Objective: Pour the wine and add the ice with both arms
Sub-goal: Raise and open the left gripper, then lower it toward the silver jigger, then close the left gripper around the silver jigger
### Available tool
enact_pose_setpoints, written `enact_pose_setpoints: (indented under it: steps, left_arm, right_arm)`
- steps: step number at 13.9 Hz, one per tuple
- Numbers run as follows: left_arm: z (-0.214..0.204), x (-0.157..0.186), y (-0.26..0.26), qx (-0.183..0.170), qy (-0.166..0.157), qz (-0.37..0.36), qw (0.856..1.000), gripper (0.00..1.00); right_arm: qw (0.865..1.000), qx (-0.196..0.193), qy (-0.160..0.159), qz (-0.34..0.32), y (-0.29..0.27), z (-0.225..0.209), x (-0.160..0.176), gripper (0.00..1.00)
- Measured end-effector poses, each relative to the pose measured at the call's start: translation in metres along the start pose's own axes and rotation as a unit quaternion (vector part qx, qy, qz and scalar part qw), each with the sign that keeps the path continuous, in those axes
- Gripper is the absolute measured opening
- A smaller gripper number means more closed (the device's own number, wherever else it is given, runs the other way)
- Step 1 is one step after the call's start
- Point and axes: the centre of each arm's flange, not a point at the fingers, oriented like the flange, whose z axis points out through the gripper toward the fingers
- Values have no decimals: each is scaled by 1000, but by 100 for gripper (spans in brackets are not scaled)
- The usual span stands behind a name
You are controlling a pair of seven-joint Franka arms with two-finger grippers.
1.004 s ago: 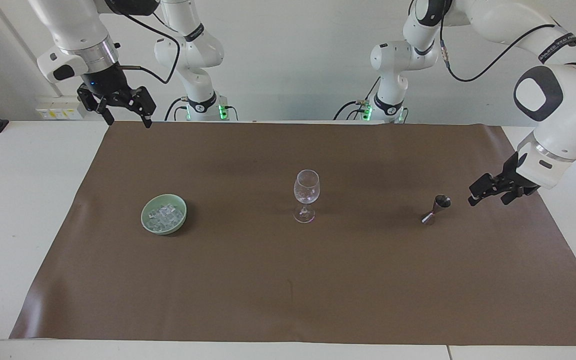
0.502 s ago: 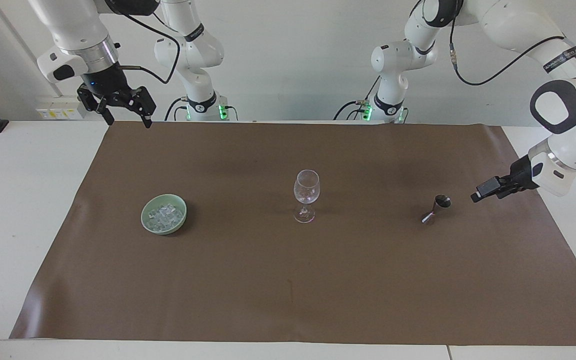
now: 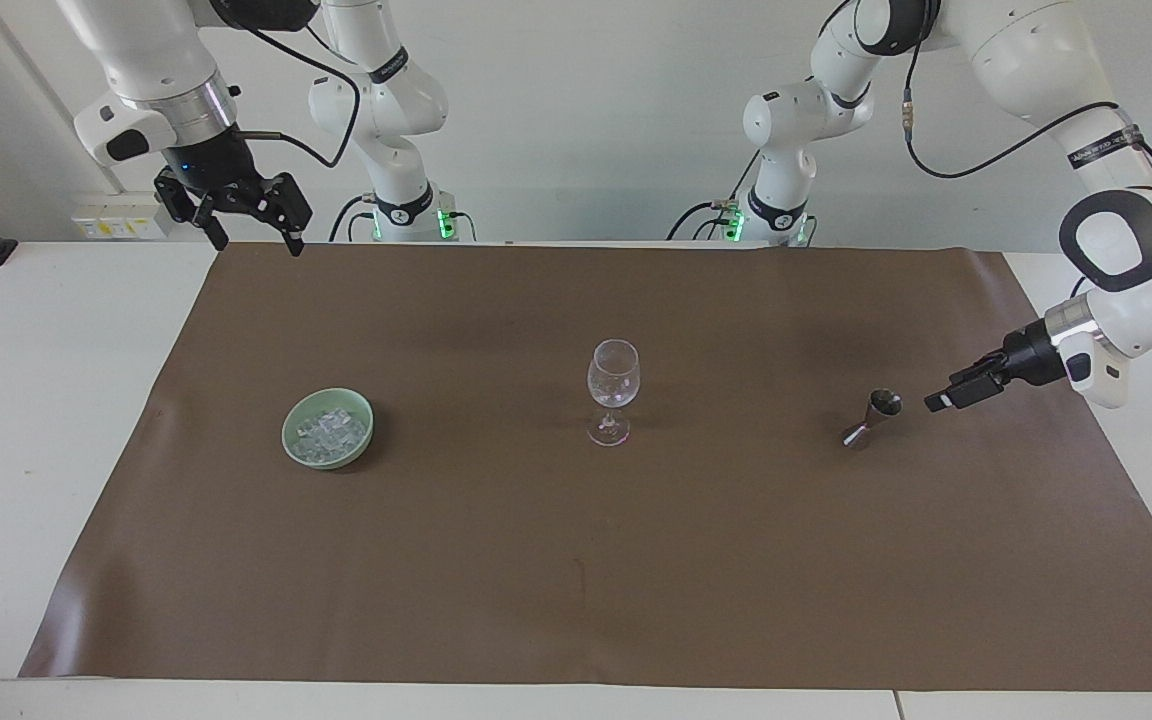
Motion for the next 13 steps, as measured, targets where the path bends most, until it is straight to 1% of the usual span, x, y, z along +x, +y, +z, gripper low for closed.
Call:
enact_pose_setpoints:
  steps: [2,5,10,13]
  left_arm:
    - [9,6,-10,-29,-22,-77,996,100]
    - [19,17,-22,-59,-47,-150,986,100]
    - [36,40,-64,-125,-98,-251,955,100]
    - [52,42,-79,-147,-127,-296,935,100]
  right_arm:
    - [1000,0,0,0,0,0,0,100]
    - [1000,0,0,0,0,0,0,100]
    - [1000,0,0,0,0,0,0,100]
    - [1000,0,0,0,0,0,0,100]
